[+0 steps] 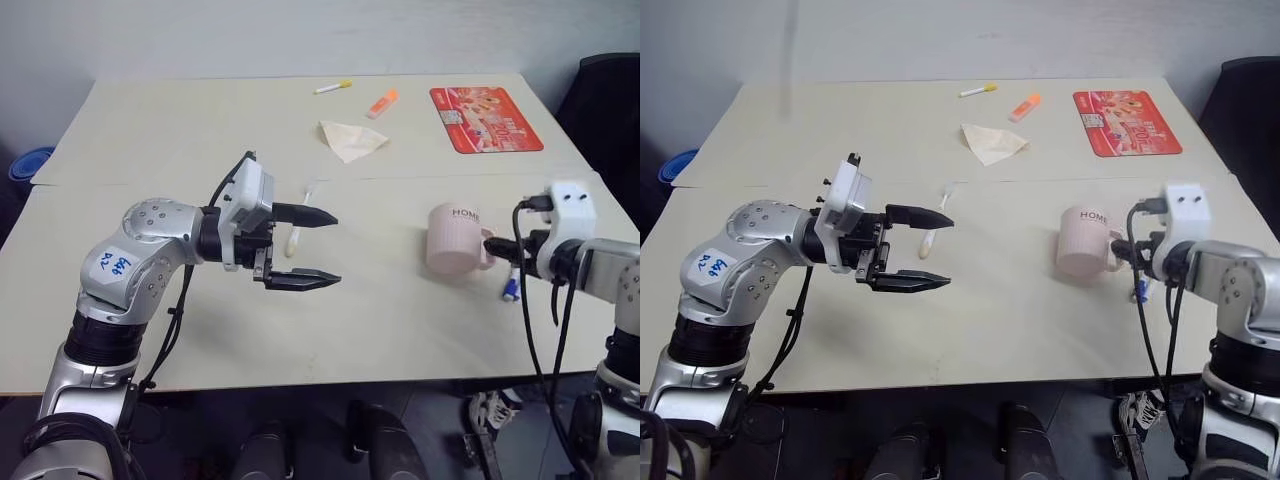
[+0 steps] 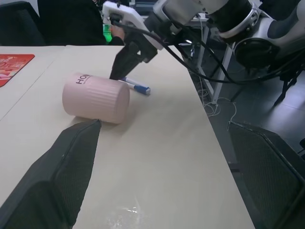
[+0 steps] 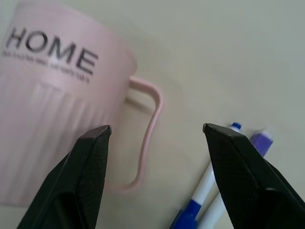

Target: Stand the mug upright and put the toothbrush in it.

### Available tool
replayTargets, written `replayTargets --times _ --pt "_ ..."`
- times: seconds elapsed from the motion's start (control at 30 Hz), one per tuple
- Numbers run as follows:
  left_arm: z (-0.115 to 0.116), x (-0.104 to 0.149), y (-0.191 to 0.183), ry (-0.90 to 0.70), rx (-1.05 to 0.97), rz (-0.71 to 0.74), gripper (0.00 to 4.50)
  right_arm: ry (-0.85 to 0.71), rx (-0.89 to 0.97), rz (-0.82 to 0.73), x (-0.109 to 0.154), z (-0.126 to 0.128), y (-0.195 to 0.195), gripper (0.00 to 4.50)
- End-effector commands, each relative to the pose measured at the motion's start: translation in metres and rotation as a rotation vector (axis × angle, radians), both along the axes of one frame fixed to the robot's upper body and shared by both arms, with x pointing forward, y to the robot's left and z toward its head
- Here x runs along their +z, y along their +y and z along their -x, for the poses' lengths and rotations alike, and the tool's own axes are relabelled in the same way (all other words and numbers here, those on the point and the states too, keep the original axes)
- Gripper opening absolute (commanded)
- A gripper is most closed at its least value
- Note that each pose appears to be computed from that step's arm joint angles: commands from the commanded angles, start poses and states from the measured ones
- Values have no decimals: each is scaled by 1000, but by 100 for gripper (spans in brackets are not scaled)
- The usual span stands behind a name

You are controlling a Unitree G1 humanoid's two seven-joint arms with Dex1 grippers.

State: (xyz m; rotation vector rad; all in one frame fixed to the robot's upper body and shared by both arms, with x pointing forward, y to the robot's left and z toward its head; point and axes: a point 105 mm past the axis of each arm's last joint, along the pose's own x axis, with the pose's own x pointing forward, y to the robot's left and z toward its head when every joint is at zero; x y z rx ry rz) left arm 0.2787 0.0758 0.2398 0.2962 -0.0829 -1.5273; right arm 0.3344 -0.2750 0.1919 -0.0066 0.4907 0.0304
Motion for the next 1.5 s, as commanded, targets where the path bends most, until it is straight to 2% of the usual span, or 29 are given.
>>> replayTargets --times 0.03,0.4,0.7,0.73,0.77,1.0,1.03,1.1,1.2,1.3,1.5 --pt "2 10 2 -57 3 10 450 -23 -26 0 4 -2 -9 321" --pt "2 13 4 -72 -2 -5 450 43 -11 -81 -32 -21 -4 321" --pt "2 13 5 -76 5 -9 450 50 89 -54 -37 -30 16 321" --pt "2 12 6 -76 7 -9 450 47 93 -48 -37 -31 16 283" --pt "2 12 6 -75 8 -9 450 45 95 -45 -36 -31 16 265" --pt "1 12 7 -74 13 -10 450 20 109 -45 -30 -32 18 23" --pt "0 12 7 -73 16 -11 450 12 110 -55 -28 -33 19 4" --pt "0 12 8 -73 19 -14 450 3 110 -67 -26 -33 21 4" --pt "-2 14 12 -74 39 -18 450 -45 178 -109 -20 -36 44 4" --pt "-3 15 21 -65 85 -17 450 -179 234 -172 -6 -46 78 4" --pt "0 18 47 -27 207 -7 450 -431 280 -240 -8 -62 134 4"
